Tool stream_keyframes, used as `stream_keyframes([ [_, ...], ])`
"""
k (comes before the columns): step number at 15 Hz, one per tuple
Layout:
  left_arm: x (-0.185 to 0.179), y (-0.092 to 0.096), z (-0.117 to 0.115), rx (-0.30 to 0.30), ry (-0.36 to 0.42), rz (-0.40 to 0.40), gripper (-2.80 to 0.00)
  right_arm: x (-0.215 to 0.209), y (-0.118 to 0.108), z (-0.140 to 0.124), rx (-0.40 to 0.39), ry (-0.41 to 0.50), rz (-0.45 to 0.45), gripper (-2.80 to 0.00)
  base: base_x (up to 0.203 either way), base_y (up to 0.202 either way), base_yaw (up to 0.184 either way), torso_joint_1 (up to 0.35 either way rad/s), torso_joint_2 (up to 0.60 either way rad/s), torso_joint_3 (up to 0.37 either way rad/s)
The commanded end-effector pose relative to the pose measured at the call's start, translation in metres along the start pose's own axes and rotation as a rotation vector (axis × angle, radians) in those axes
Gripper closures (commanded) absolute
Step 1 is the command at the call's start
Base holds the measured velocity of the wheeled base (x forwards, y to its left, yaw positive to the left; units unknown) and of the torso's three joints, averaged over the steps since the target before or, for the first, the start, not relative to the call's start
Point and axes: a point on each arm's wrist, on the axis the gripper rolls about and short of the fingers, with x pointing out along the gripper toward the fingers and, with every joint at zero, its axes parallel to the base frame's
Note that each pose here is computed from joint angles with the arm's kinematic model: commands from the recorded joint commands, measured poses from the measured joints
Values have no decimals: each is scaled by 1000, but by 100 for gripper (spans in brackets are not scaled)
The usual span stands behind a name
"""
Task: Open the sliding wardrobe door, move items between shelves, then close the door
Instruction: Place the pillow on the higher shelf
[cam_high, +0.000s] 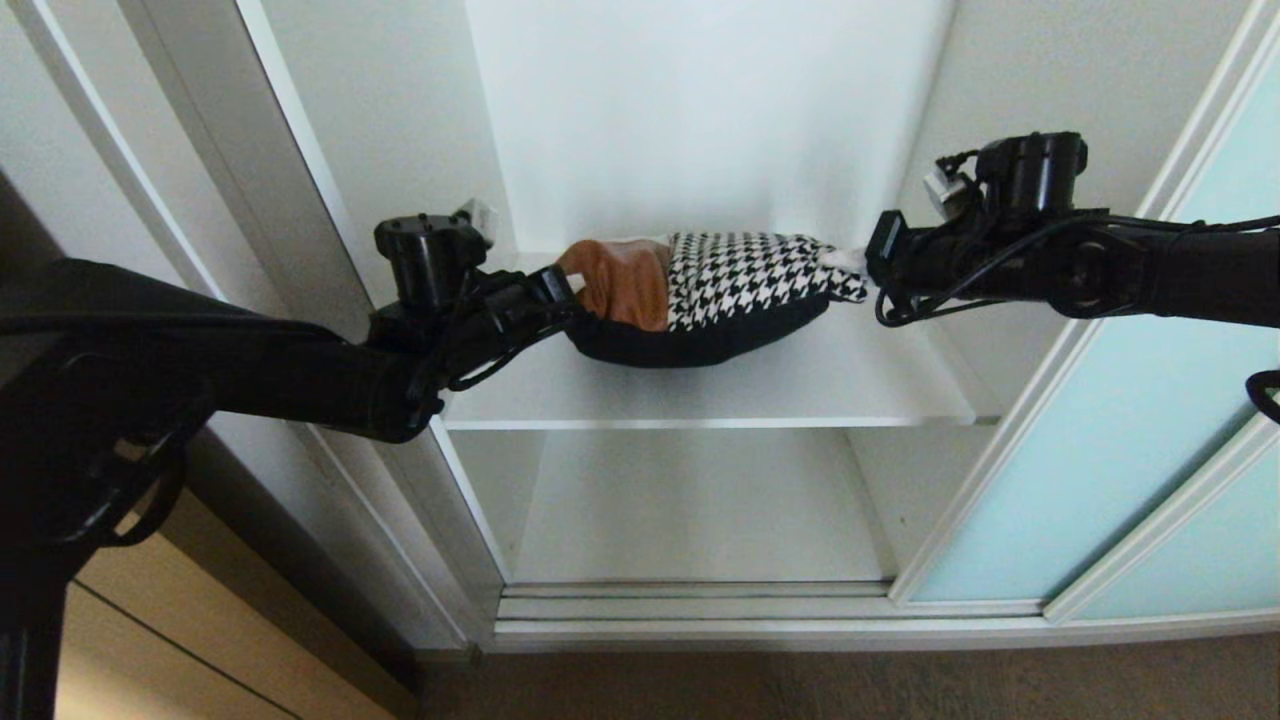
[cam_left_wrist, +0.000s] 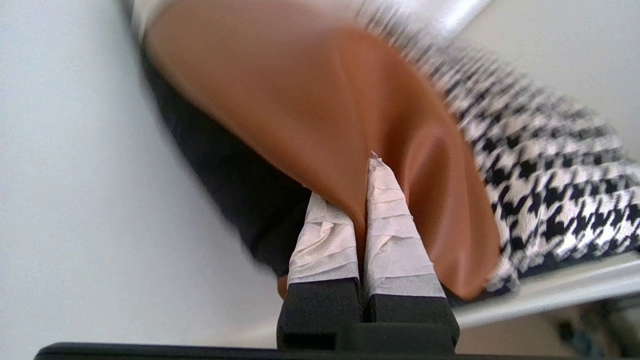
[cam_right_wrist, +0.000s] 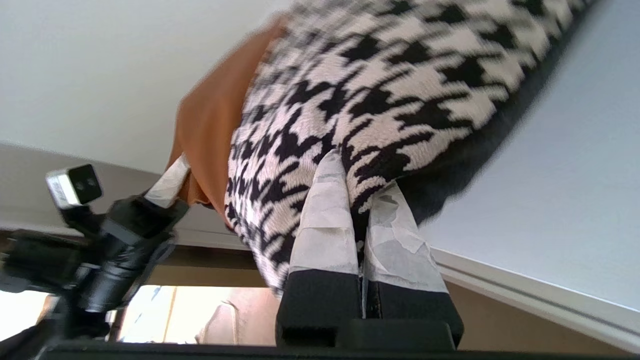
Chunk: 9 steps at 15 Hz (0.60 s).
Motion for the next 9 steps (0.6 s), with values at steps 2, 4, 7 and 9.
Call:
stream_keyframes([
  [2, 9, 14, -19, -33, 131, 72, 0, 21, -37, -16, 48, 51, -51, 0, 0, 0, 0, 0, 0, 0],
  [4, 8, 14, -21, -57, 235, 125, 0, 26, -45, -20, 62, 65, -65, 0, 0, 0, 0, 0, 0, 0],
  [7, 8, 16, -26, -86, 330, 176, 0, 29, -58, -29, 81, 90, -89, 0, 0, 0, 0, 0, 0, 0],
  [9, 11, 20, -31, -102, 356, 195, 0, 36, -70, -36, 94, 102, -101, 0, 0, 0, 0, 0, 0, 0],
])
